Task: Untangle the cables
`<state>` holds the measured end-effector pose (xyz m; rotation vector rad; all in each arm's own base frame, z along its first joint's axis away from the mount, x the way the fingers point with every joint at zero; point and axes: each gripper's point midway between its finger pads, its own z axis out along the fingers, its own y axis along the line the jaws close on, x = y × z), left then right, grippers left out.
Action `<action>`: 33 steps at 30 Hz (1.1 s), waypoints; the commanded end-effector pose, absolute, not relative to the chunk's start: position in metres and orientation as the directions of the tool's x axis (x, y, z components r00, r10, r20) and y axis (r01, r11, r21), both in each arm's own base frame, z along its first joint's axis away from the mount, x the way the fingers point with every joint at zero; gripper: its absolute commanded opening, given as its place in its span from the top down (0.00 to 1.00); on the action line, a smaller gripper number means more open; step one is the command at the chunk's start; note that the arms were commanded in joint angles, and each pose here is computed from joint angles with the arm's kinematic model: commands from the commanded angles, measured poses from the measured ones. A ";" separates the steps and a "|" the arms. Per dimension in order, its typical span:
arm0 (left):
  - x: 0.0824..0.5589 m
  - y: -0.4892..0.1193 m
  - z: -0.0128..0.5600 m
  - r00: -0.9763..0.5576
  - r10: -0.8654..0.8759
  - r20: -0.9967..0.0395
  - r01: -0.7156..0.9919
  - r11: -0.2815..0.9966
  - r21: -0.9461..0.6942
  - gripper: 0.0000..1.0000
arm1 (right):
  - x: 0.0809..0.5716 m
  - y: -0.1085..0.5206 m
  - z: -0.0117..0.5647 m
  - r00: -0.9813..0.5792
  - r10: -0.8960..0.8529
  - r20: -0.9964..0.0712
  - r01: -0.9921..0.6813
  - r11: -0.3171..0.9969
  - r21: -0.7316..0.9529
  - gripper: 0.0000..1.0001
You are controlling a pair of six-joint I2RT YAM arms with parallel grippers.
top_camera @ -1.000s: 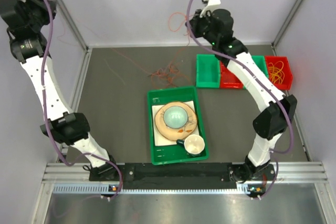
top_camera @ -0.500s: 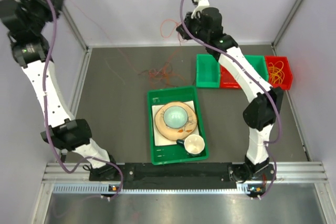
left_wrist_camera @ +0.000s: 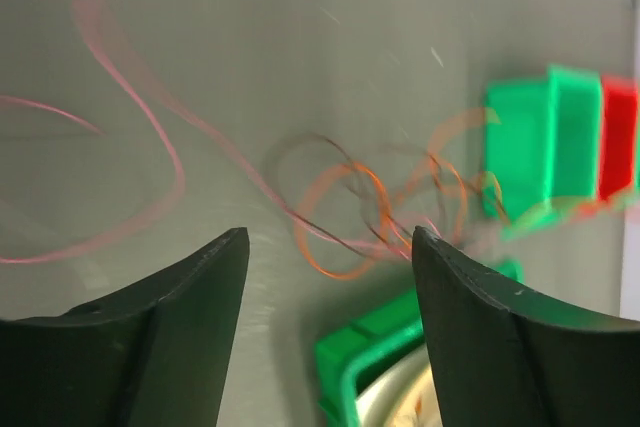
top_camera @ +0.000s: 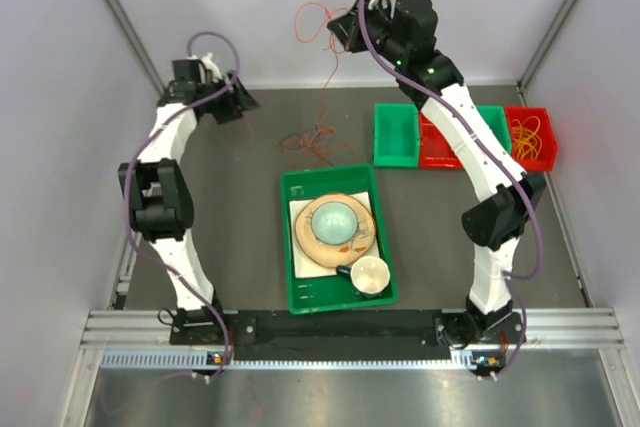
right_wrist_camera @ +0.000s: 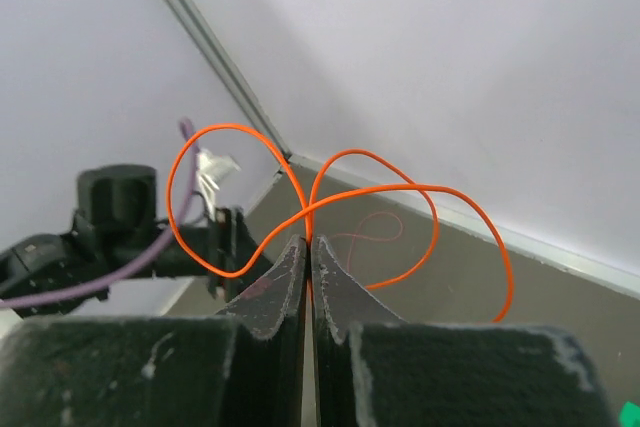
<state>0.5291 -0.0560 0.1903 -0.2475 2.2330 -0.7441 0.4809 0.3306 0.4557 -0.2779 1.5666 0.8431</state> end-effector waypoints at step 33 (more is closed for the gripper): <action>0.505 -0.230 0.133 -0.605 0.067 -0.793 0.543 0.763 -0.350 0.33 | 0.473 0.328 0.472 -0.207 0.360 -0.910 -0.643 0.651 0.404 1.00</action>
